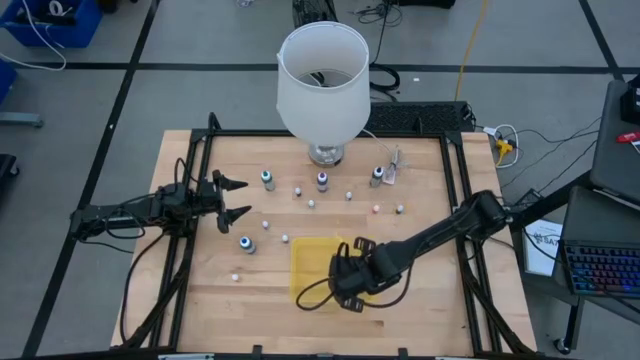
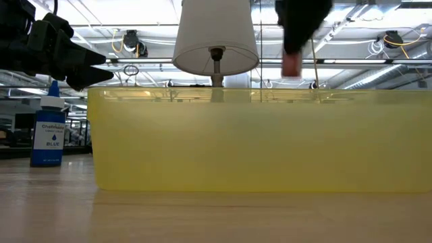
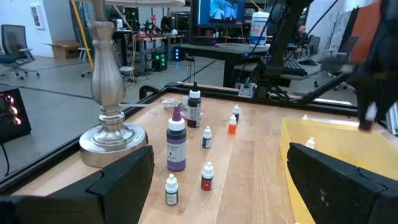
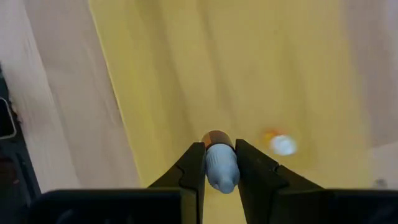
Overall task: Pick & Place food coloring
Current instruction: Put the right small red food coloring bottle into the transparent bin, then put the bottom right small orange food coloring bottle into the transparent bin
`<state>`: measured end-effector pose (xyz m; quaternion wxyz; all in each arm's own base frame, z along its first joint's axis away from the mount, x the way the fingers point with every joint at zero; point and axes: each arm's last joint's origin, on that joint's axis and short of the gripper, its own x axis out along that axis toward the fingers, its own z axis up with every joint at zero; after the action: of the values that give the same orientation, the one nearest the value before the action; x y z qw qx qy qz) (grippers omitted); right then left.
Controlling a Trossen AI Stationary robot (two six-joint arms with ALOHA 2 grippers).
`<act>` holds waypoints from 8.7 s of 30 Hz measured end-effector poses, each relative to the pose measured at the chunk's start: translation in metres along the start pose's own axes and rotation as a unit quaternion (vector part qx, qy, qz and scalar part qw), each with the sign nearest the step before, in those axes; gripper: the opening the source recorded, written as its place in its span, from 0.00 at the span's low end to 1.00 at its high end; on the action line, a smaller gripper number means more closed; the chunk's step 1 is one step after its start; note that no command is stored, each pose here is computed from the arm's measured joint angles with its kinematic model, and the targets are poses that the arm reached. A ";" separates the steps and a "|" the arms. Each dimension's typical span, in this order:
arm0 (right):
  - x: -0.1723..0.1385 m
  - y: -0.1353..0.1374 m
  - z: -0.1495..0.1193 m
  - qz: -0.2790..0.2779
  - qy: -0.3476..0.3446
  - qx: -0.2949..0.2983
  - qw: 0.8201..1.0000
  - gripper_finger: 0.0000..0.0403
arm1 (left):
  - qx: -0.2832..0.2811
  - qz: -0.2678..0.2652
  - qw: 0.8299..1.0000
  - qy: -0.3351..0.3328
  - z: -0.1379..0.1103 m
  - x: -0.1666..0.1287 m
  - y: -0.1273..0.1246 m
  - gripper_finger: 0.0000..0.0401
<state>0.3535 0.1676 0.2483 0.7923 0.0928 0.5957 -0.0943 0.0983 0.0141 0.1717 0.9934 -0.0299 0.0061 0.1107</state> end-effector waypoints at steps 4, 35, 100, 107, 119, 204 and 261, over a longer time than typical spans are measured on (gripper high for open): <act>0.030 -0.004 -0.014 0.007 0.030 0.017 0.999 0.14 | 0.000 0.000 1.000 0.000 0.000 0.000 0.000 0.91; 0.077 -0.017 -0.042 0.008 0.049 0.059 0.997 0.14 | 0.000 0.000 1.000 0.000 0.000 0.000 0.000 0.91; -0.007 -0.063 -0.108 -0.136 0.135 0.252 0.949 0.43 | 0.000 0.000 1.000 0.000 0.000 0.000 0.000 0.91; 0.022 -0.073 -0.112 -0.106 0.149 0.238 0.954 0.43 | 0.000 0.000 1.000 0.000 0.000 0.000 0.000 0.91; 0.052 -0.087 -0.118 -0.082 0.137 0.239 0.958 0.42 | 0.000 0.000 1.000 0.000 0.000 0.000 0.000 0.91; -0.082 -0.040 -0.062 0.022 -0.516 -0.116 0.849 0.12 | 0.000 0.000 1.000 0.000 0.000 0.000 0.000 0.91; 0.082 -0.021 -0.003 0.009 0.112 -0.031 0.993 0.20 | 0.000 -0.002 1.000 0.000 0.000 0.000 0.000 0.91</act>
<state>0.3672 0.1446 0.1682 0.7240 0.0832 0.6823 -0.0580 0.0983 0.0140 0.1717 0.9936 -0.0299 0.0060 0.1084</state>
